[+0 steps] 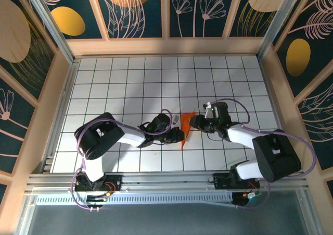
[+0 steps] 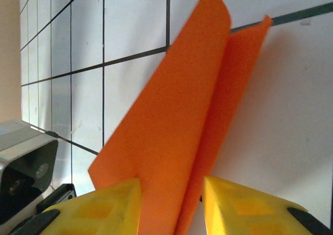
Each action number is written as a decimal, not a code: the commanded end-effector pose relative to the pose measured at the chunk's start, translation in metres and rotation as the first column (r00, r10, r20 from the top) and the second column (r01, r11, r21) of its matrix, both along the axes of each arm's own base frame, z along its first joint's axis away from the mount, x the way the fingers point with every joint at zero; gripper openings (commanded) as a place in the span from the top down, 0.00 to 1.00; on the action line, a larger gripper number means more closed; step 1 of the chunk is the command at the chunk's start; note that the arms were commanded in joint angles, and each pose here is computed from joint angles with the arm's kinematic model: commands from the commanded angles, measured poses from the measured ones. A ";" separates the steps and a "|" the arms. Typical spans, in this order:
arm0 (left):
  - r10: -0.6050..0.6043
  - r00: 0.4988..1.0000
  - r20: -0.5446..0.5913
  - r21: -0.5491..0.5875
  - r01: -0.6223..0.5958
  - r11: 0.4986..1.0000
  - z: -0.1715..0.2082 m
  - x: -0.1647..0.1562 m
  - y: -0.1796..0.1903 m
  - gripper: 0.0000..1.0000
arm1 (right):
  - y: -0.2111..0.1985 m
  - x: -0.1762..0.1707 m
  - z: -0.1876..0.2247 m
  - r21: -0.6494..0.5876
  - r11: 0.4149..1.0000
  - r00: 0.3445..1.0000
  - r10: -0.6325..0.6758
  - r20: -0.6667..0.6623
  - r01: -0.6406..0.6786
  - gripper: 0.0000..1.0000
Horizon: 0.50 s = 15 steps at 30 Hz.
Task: Fold a paper plane with a square sheet of paper (fold left side to right side)
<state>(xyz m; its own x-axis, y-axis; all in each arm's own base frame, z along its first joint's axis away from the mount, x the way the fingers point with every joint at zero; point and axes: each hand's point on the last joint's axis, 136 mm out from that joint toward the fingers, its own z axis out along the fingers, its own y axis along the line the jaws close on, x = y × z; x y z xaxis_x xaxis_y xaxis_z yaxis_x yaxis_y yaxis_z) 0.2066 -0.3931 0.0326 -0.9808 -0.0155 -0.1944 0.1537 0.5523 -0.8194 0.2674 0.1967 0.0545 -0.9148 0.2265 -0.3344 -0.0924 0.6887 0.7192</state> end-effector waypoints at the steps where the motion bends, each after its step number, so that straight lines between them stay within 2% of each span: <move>1: -0.001 1.000 -0.022 -0.013 0.001 1.000 -0.005 -0.001 0.001 1.00 | 0.005 0.013 0.008 0.007 1.000 0.999 -0.010 0.043 0.010 0.64; 10: 0.000 0.999 -0.034 -0.014 -0.001 1.000 -0.010 -0.002 0.001 0.99 | 0.009 0.016 0.001 0.011 1.000 0.999 -0.006 0.033 0.005 0.64; 15: 0.001 0.999 -0.041 -0.011 -0.002 1.000 -0.013 -0.002 0.001 0.95 | 0.011 0.017 -0.004 0.011 1.000 1.000 -0.003 0.022 0.003 0.64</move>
<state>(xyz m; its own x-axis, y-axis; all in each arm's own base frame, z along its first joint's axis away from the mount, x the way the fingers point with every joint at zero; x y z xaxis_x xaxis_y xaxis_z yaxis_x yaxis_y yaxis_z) 0.2057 -0.3937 0.0250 -0.9848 -0.0186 -0.1728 0.1336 0.5545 -0.8214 0.2730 0.1998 0.0405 -0.9197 0.2242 -0.3222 -0.0814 0.6940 0.7154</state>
